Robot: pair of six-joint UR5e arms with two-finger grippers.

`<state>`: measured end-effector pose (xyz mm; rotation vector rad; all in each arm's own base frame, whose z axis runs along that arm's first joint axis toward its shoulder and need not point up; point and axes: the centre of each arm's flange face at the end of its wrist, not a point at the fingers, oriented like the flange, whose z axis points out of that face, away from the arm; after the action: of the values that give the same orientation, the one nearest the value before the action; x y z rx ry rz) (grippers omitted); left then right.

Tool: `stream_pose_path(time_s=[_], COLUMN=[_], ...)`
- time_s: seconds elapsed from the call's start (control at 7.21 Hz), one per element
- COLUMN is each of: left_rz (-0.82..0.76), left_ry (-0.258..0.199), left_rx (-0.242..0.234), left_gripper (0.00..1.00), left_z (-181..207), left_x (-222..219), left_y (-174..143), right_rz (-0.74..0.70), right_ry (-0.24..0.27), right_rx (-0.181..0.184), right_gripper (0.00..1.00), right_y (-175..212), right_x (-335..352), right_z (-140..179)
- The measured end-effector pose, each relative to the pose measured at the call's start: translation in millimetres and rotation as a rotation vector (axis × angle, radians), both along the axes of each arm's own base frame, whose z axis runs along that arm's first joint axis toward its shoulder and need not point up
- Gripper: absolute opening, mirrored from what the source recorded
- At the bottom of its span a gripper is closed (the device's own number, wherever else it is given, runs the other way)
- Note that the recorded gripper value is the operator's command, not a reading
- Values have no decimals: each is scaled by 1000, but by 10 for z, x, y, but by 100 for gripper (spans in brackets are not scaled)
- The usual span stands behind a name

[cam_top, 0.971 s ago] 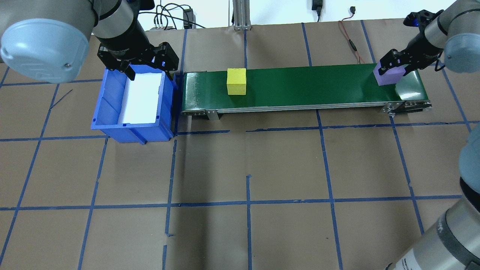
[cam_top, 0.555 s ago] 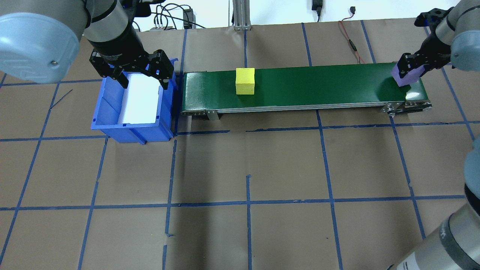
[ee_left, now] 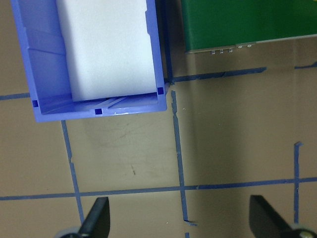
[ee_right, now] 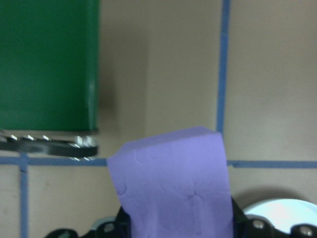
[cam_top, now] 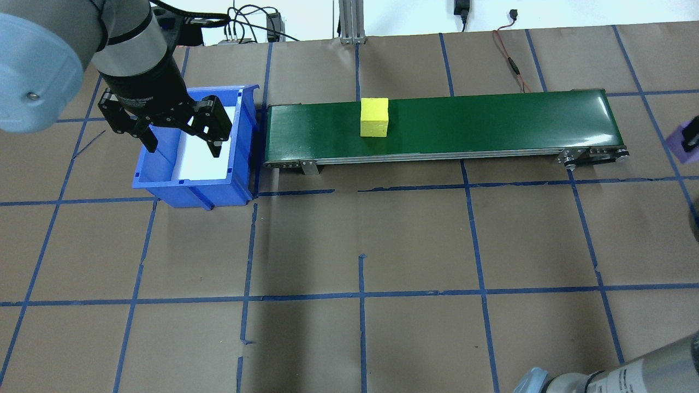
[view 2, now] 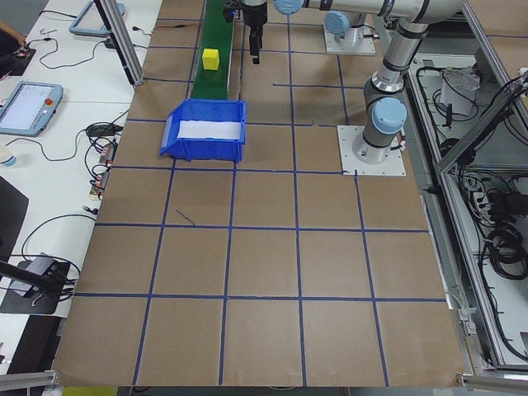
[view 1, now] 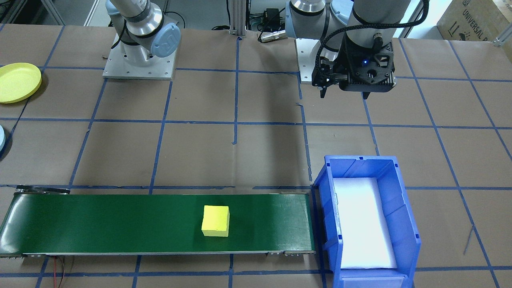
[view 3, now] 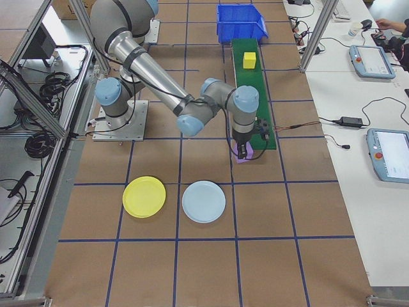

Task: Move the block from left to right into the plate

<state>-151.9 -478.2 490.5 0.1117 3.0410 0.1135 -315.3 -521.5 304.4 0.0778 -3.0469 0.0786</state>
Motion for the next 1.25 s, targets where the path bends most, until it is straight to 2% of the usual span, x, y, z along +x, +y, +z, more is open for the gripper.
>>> stream_pose_path(time_s=[0.14,0.42,0.56,0.69,0.97,1.25], left_rz=[6,7,5,8,9,5], left_ry=[-2,-4,-4,-3,-1,0], left_rx=[3,5,6,8,9,11], left_gripper=[100,100,100,100,100,100], left_z=[-23,-52,-58,-62,-68,-75], left_x=[8,20,26,31,33,37], left_y=[-2,-19,-23,-26,-26,-30], right_rz=[-13,-40,-49,-54,-61,-109], right_ry=[-3,-44,-68,-88,-101,-95], right_rx=[-4,-26,-27,-24,-24,-24], right_gripper=[35,38,59,99,100,100], right_y=[387,964,1098,1146,1149,1126], right_x=[-456,-1042,-1149,-1192,-1241,-1288], right_z=[-65,-240,-369,-496,-637,-489])
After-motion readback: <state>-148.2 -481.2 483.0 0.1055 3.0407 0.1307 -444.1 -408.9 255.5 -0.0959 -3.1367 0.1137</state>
